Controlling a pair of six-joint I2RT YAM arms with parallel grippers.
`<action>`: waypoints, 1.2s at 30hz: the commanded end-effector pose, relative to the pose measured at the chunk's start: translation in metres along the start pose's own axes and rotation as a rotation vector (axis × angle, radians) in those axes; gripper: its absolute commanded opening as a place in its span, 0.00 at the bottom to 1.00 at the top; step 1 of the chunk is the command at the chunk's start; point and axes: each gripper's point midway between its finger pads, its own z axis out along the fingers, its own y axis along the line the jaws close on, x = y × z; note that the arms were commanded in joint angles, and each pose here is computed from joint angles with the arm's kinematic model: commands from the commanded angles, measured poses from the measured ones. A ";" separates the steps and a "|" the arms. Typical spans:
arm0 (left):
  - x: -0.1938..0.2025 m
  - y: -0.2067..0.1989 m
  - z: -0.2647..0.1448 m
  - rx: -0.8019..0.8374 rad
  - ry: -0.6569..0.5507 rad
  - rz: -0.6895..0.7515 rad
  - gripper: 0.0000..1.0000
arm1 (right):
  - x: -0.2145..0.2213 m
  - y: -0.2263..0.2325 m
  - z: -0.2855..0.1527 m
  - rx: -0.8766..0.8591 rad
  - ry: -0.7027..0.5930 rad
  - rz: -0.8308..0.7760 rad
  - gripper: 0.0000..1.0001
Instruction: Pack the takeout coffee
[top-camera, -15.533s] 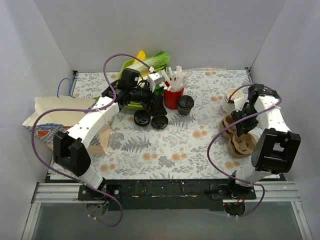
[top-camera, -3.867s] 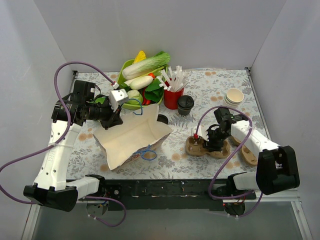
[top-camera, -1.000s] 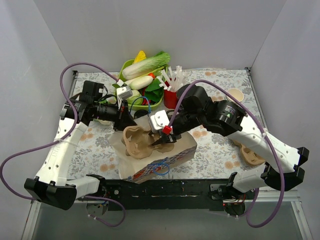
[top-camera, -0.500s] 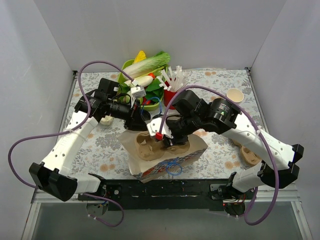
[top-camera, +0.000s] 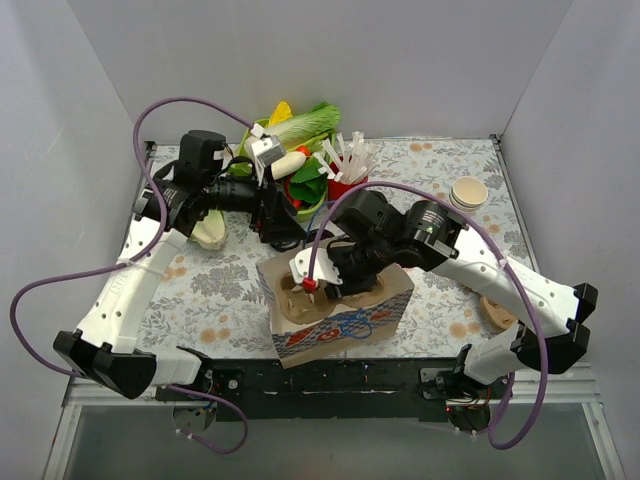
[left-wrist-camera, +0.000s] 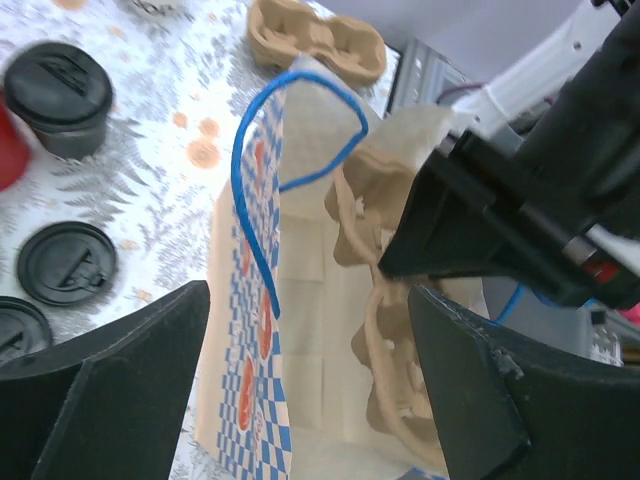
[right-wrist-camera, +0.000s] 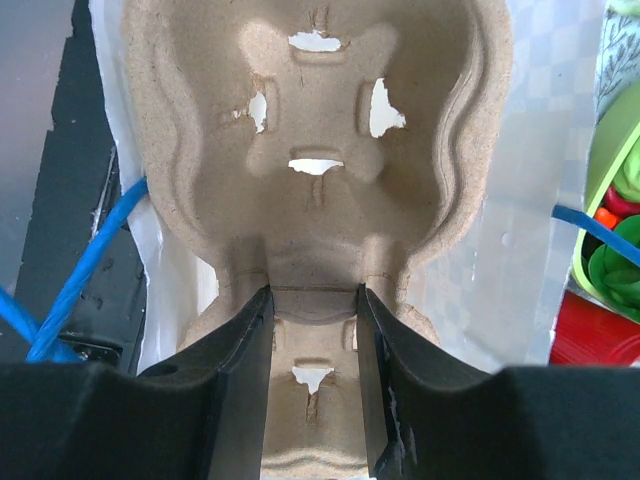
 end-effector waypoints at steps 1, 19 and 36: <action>-0.034 0.009 -0.018 -0.127 -0.099 0.034 0.82 | 0.012 -0.003 0.012 -0.010 0.055 0.015 0.01; -0.033 0.031 -0.053 -0.243 -0.163 -0.018 0.84 | 0.058 -0.016 0.046 -0.051 0.187 0.097 0.01; -0.026 0.042 -0.062 -0.272 -0.165 -0.054 0.85 | 0.085 -0.005 0.094 -0.109 0.178 0.093 0.01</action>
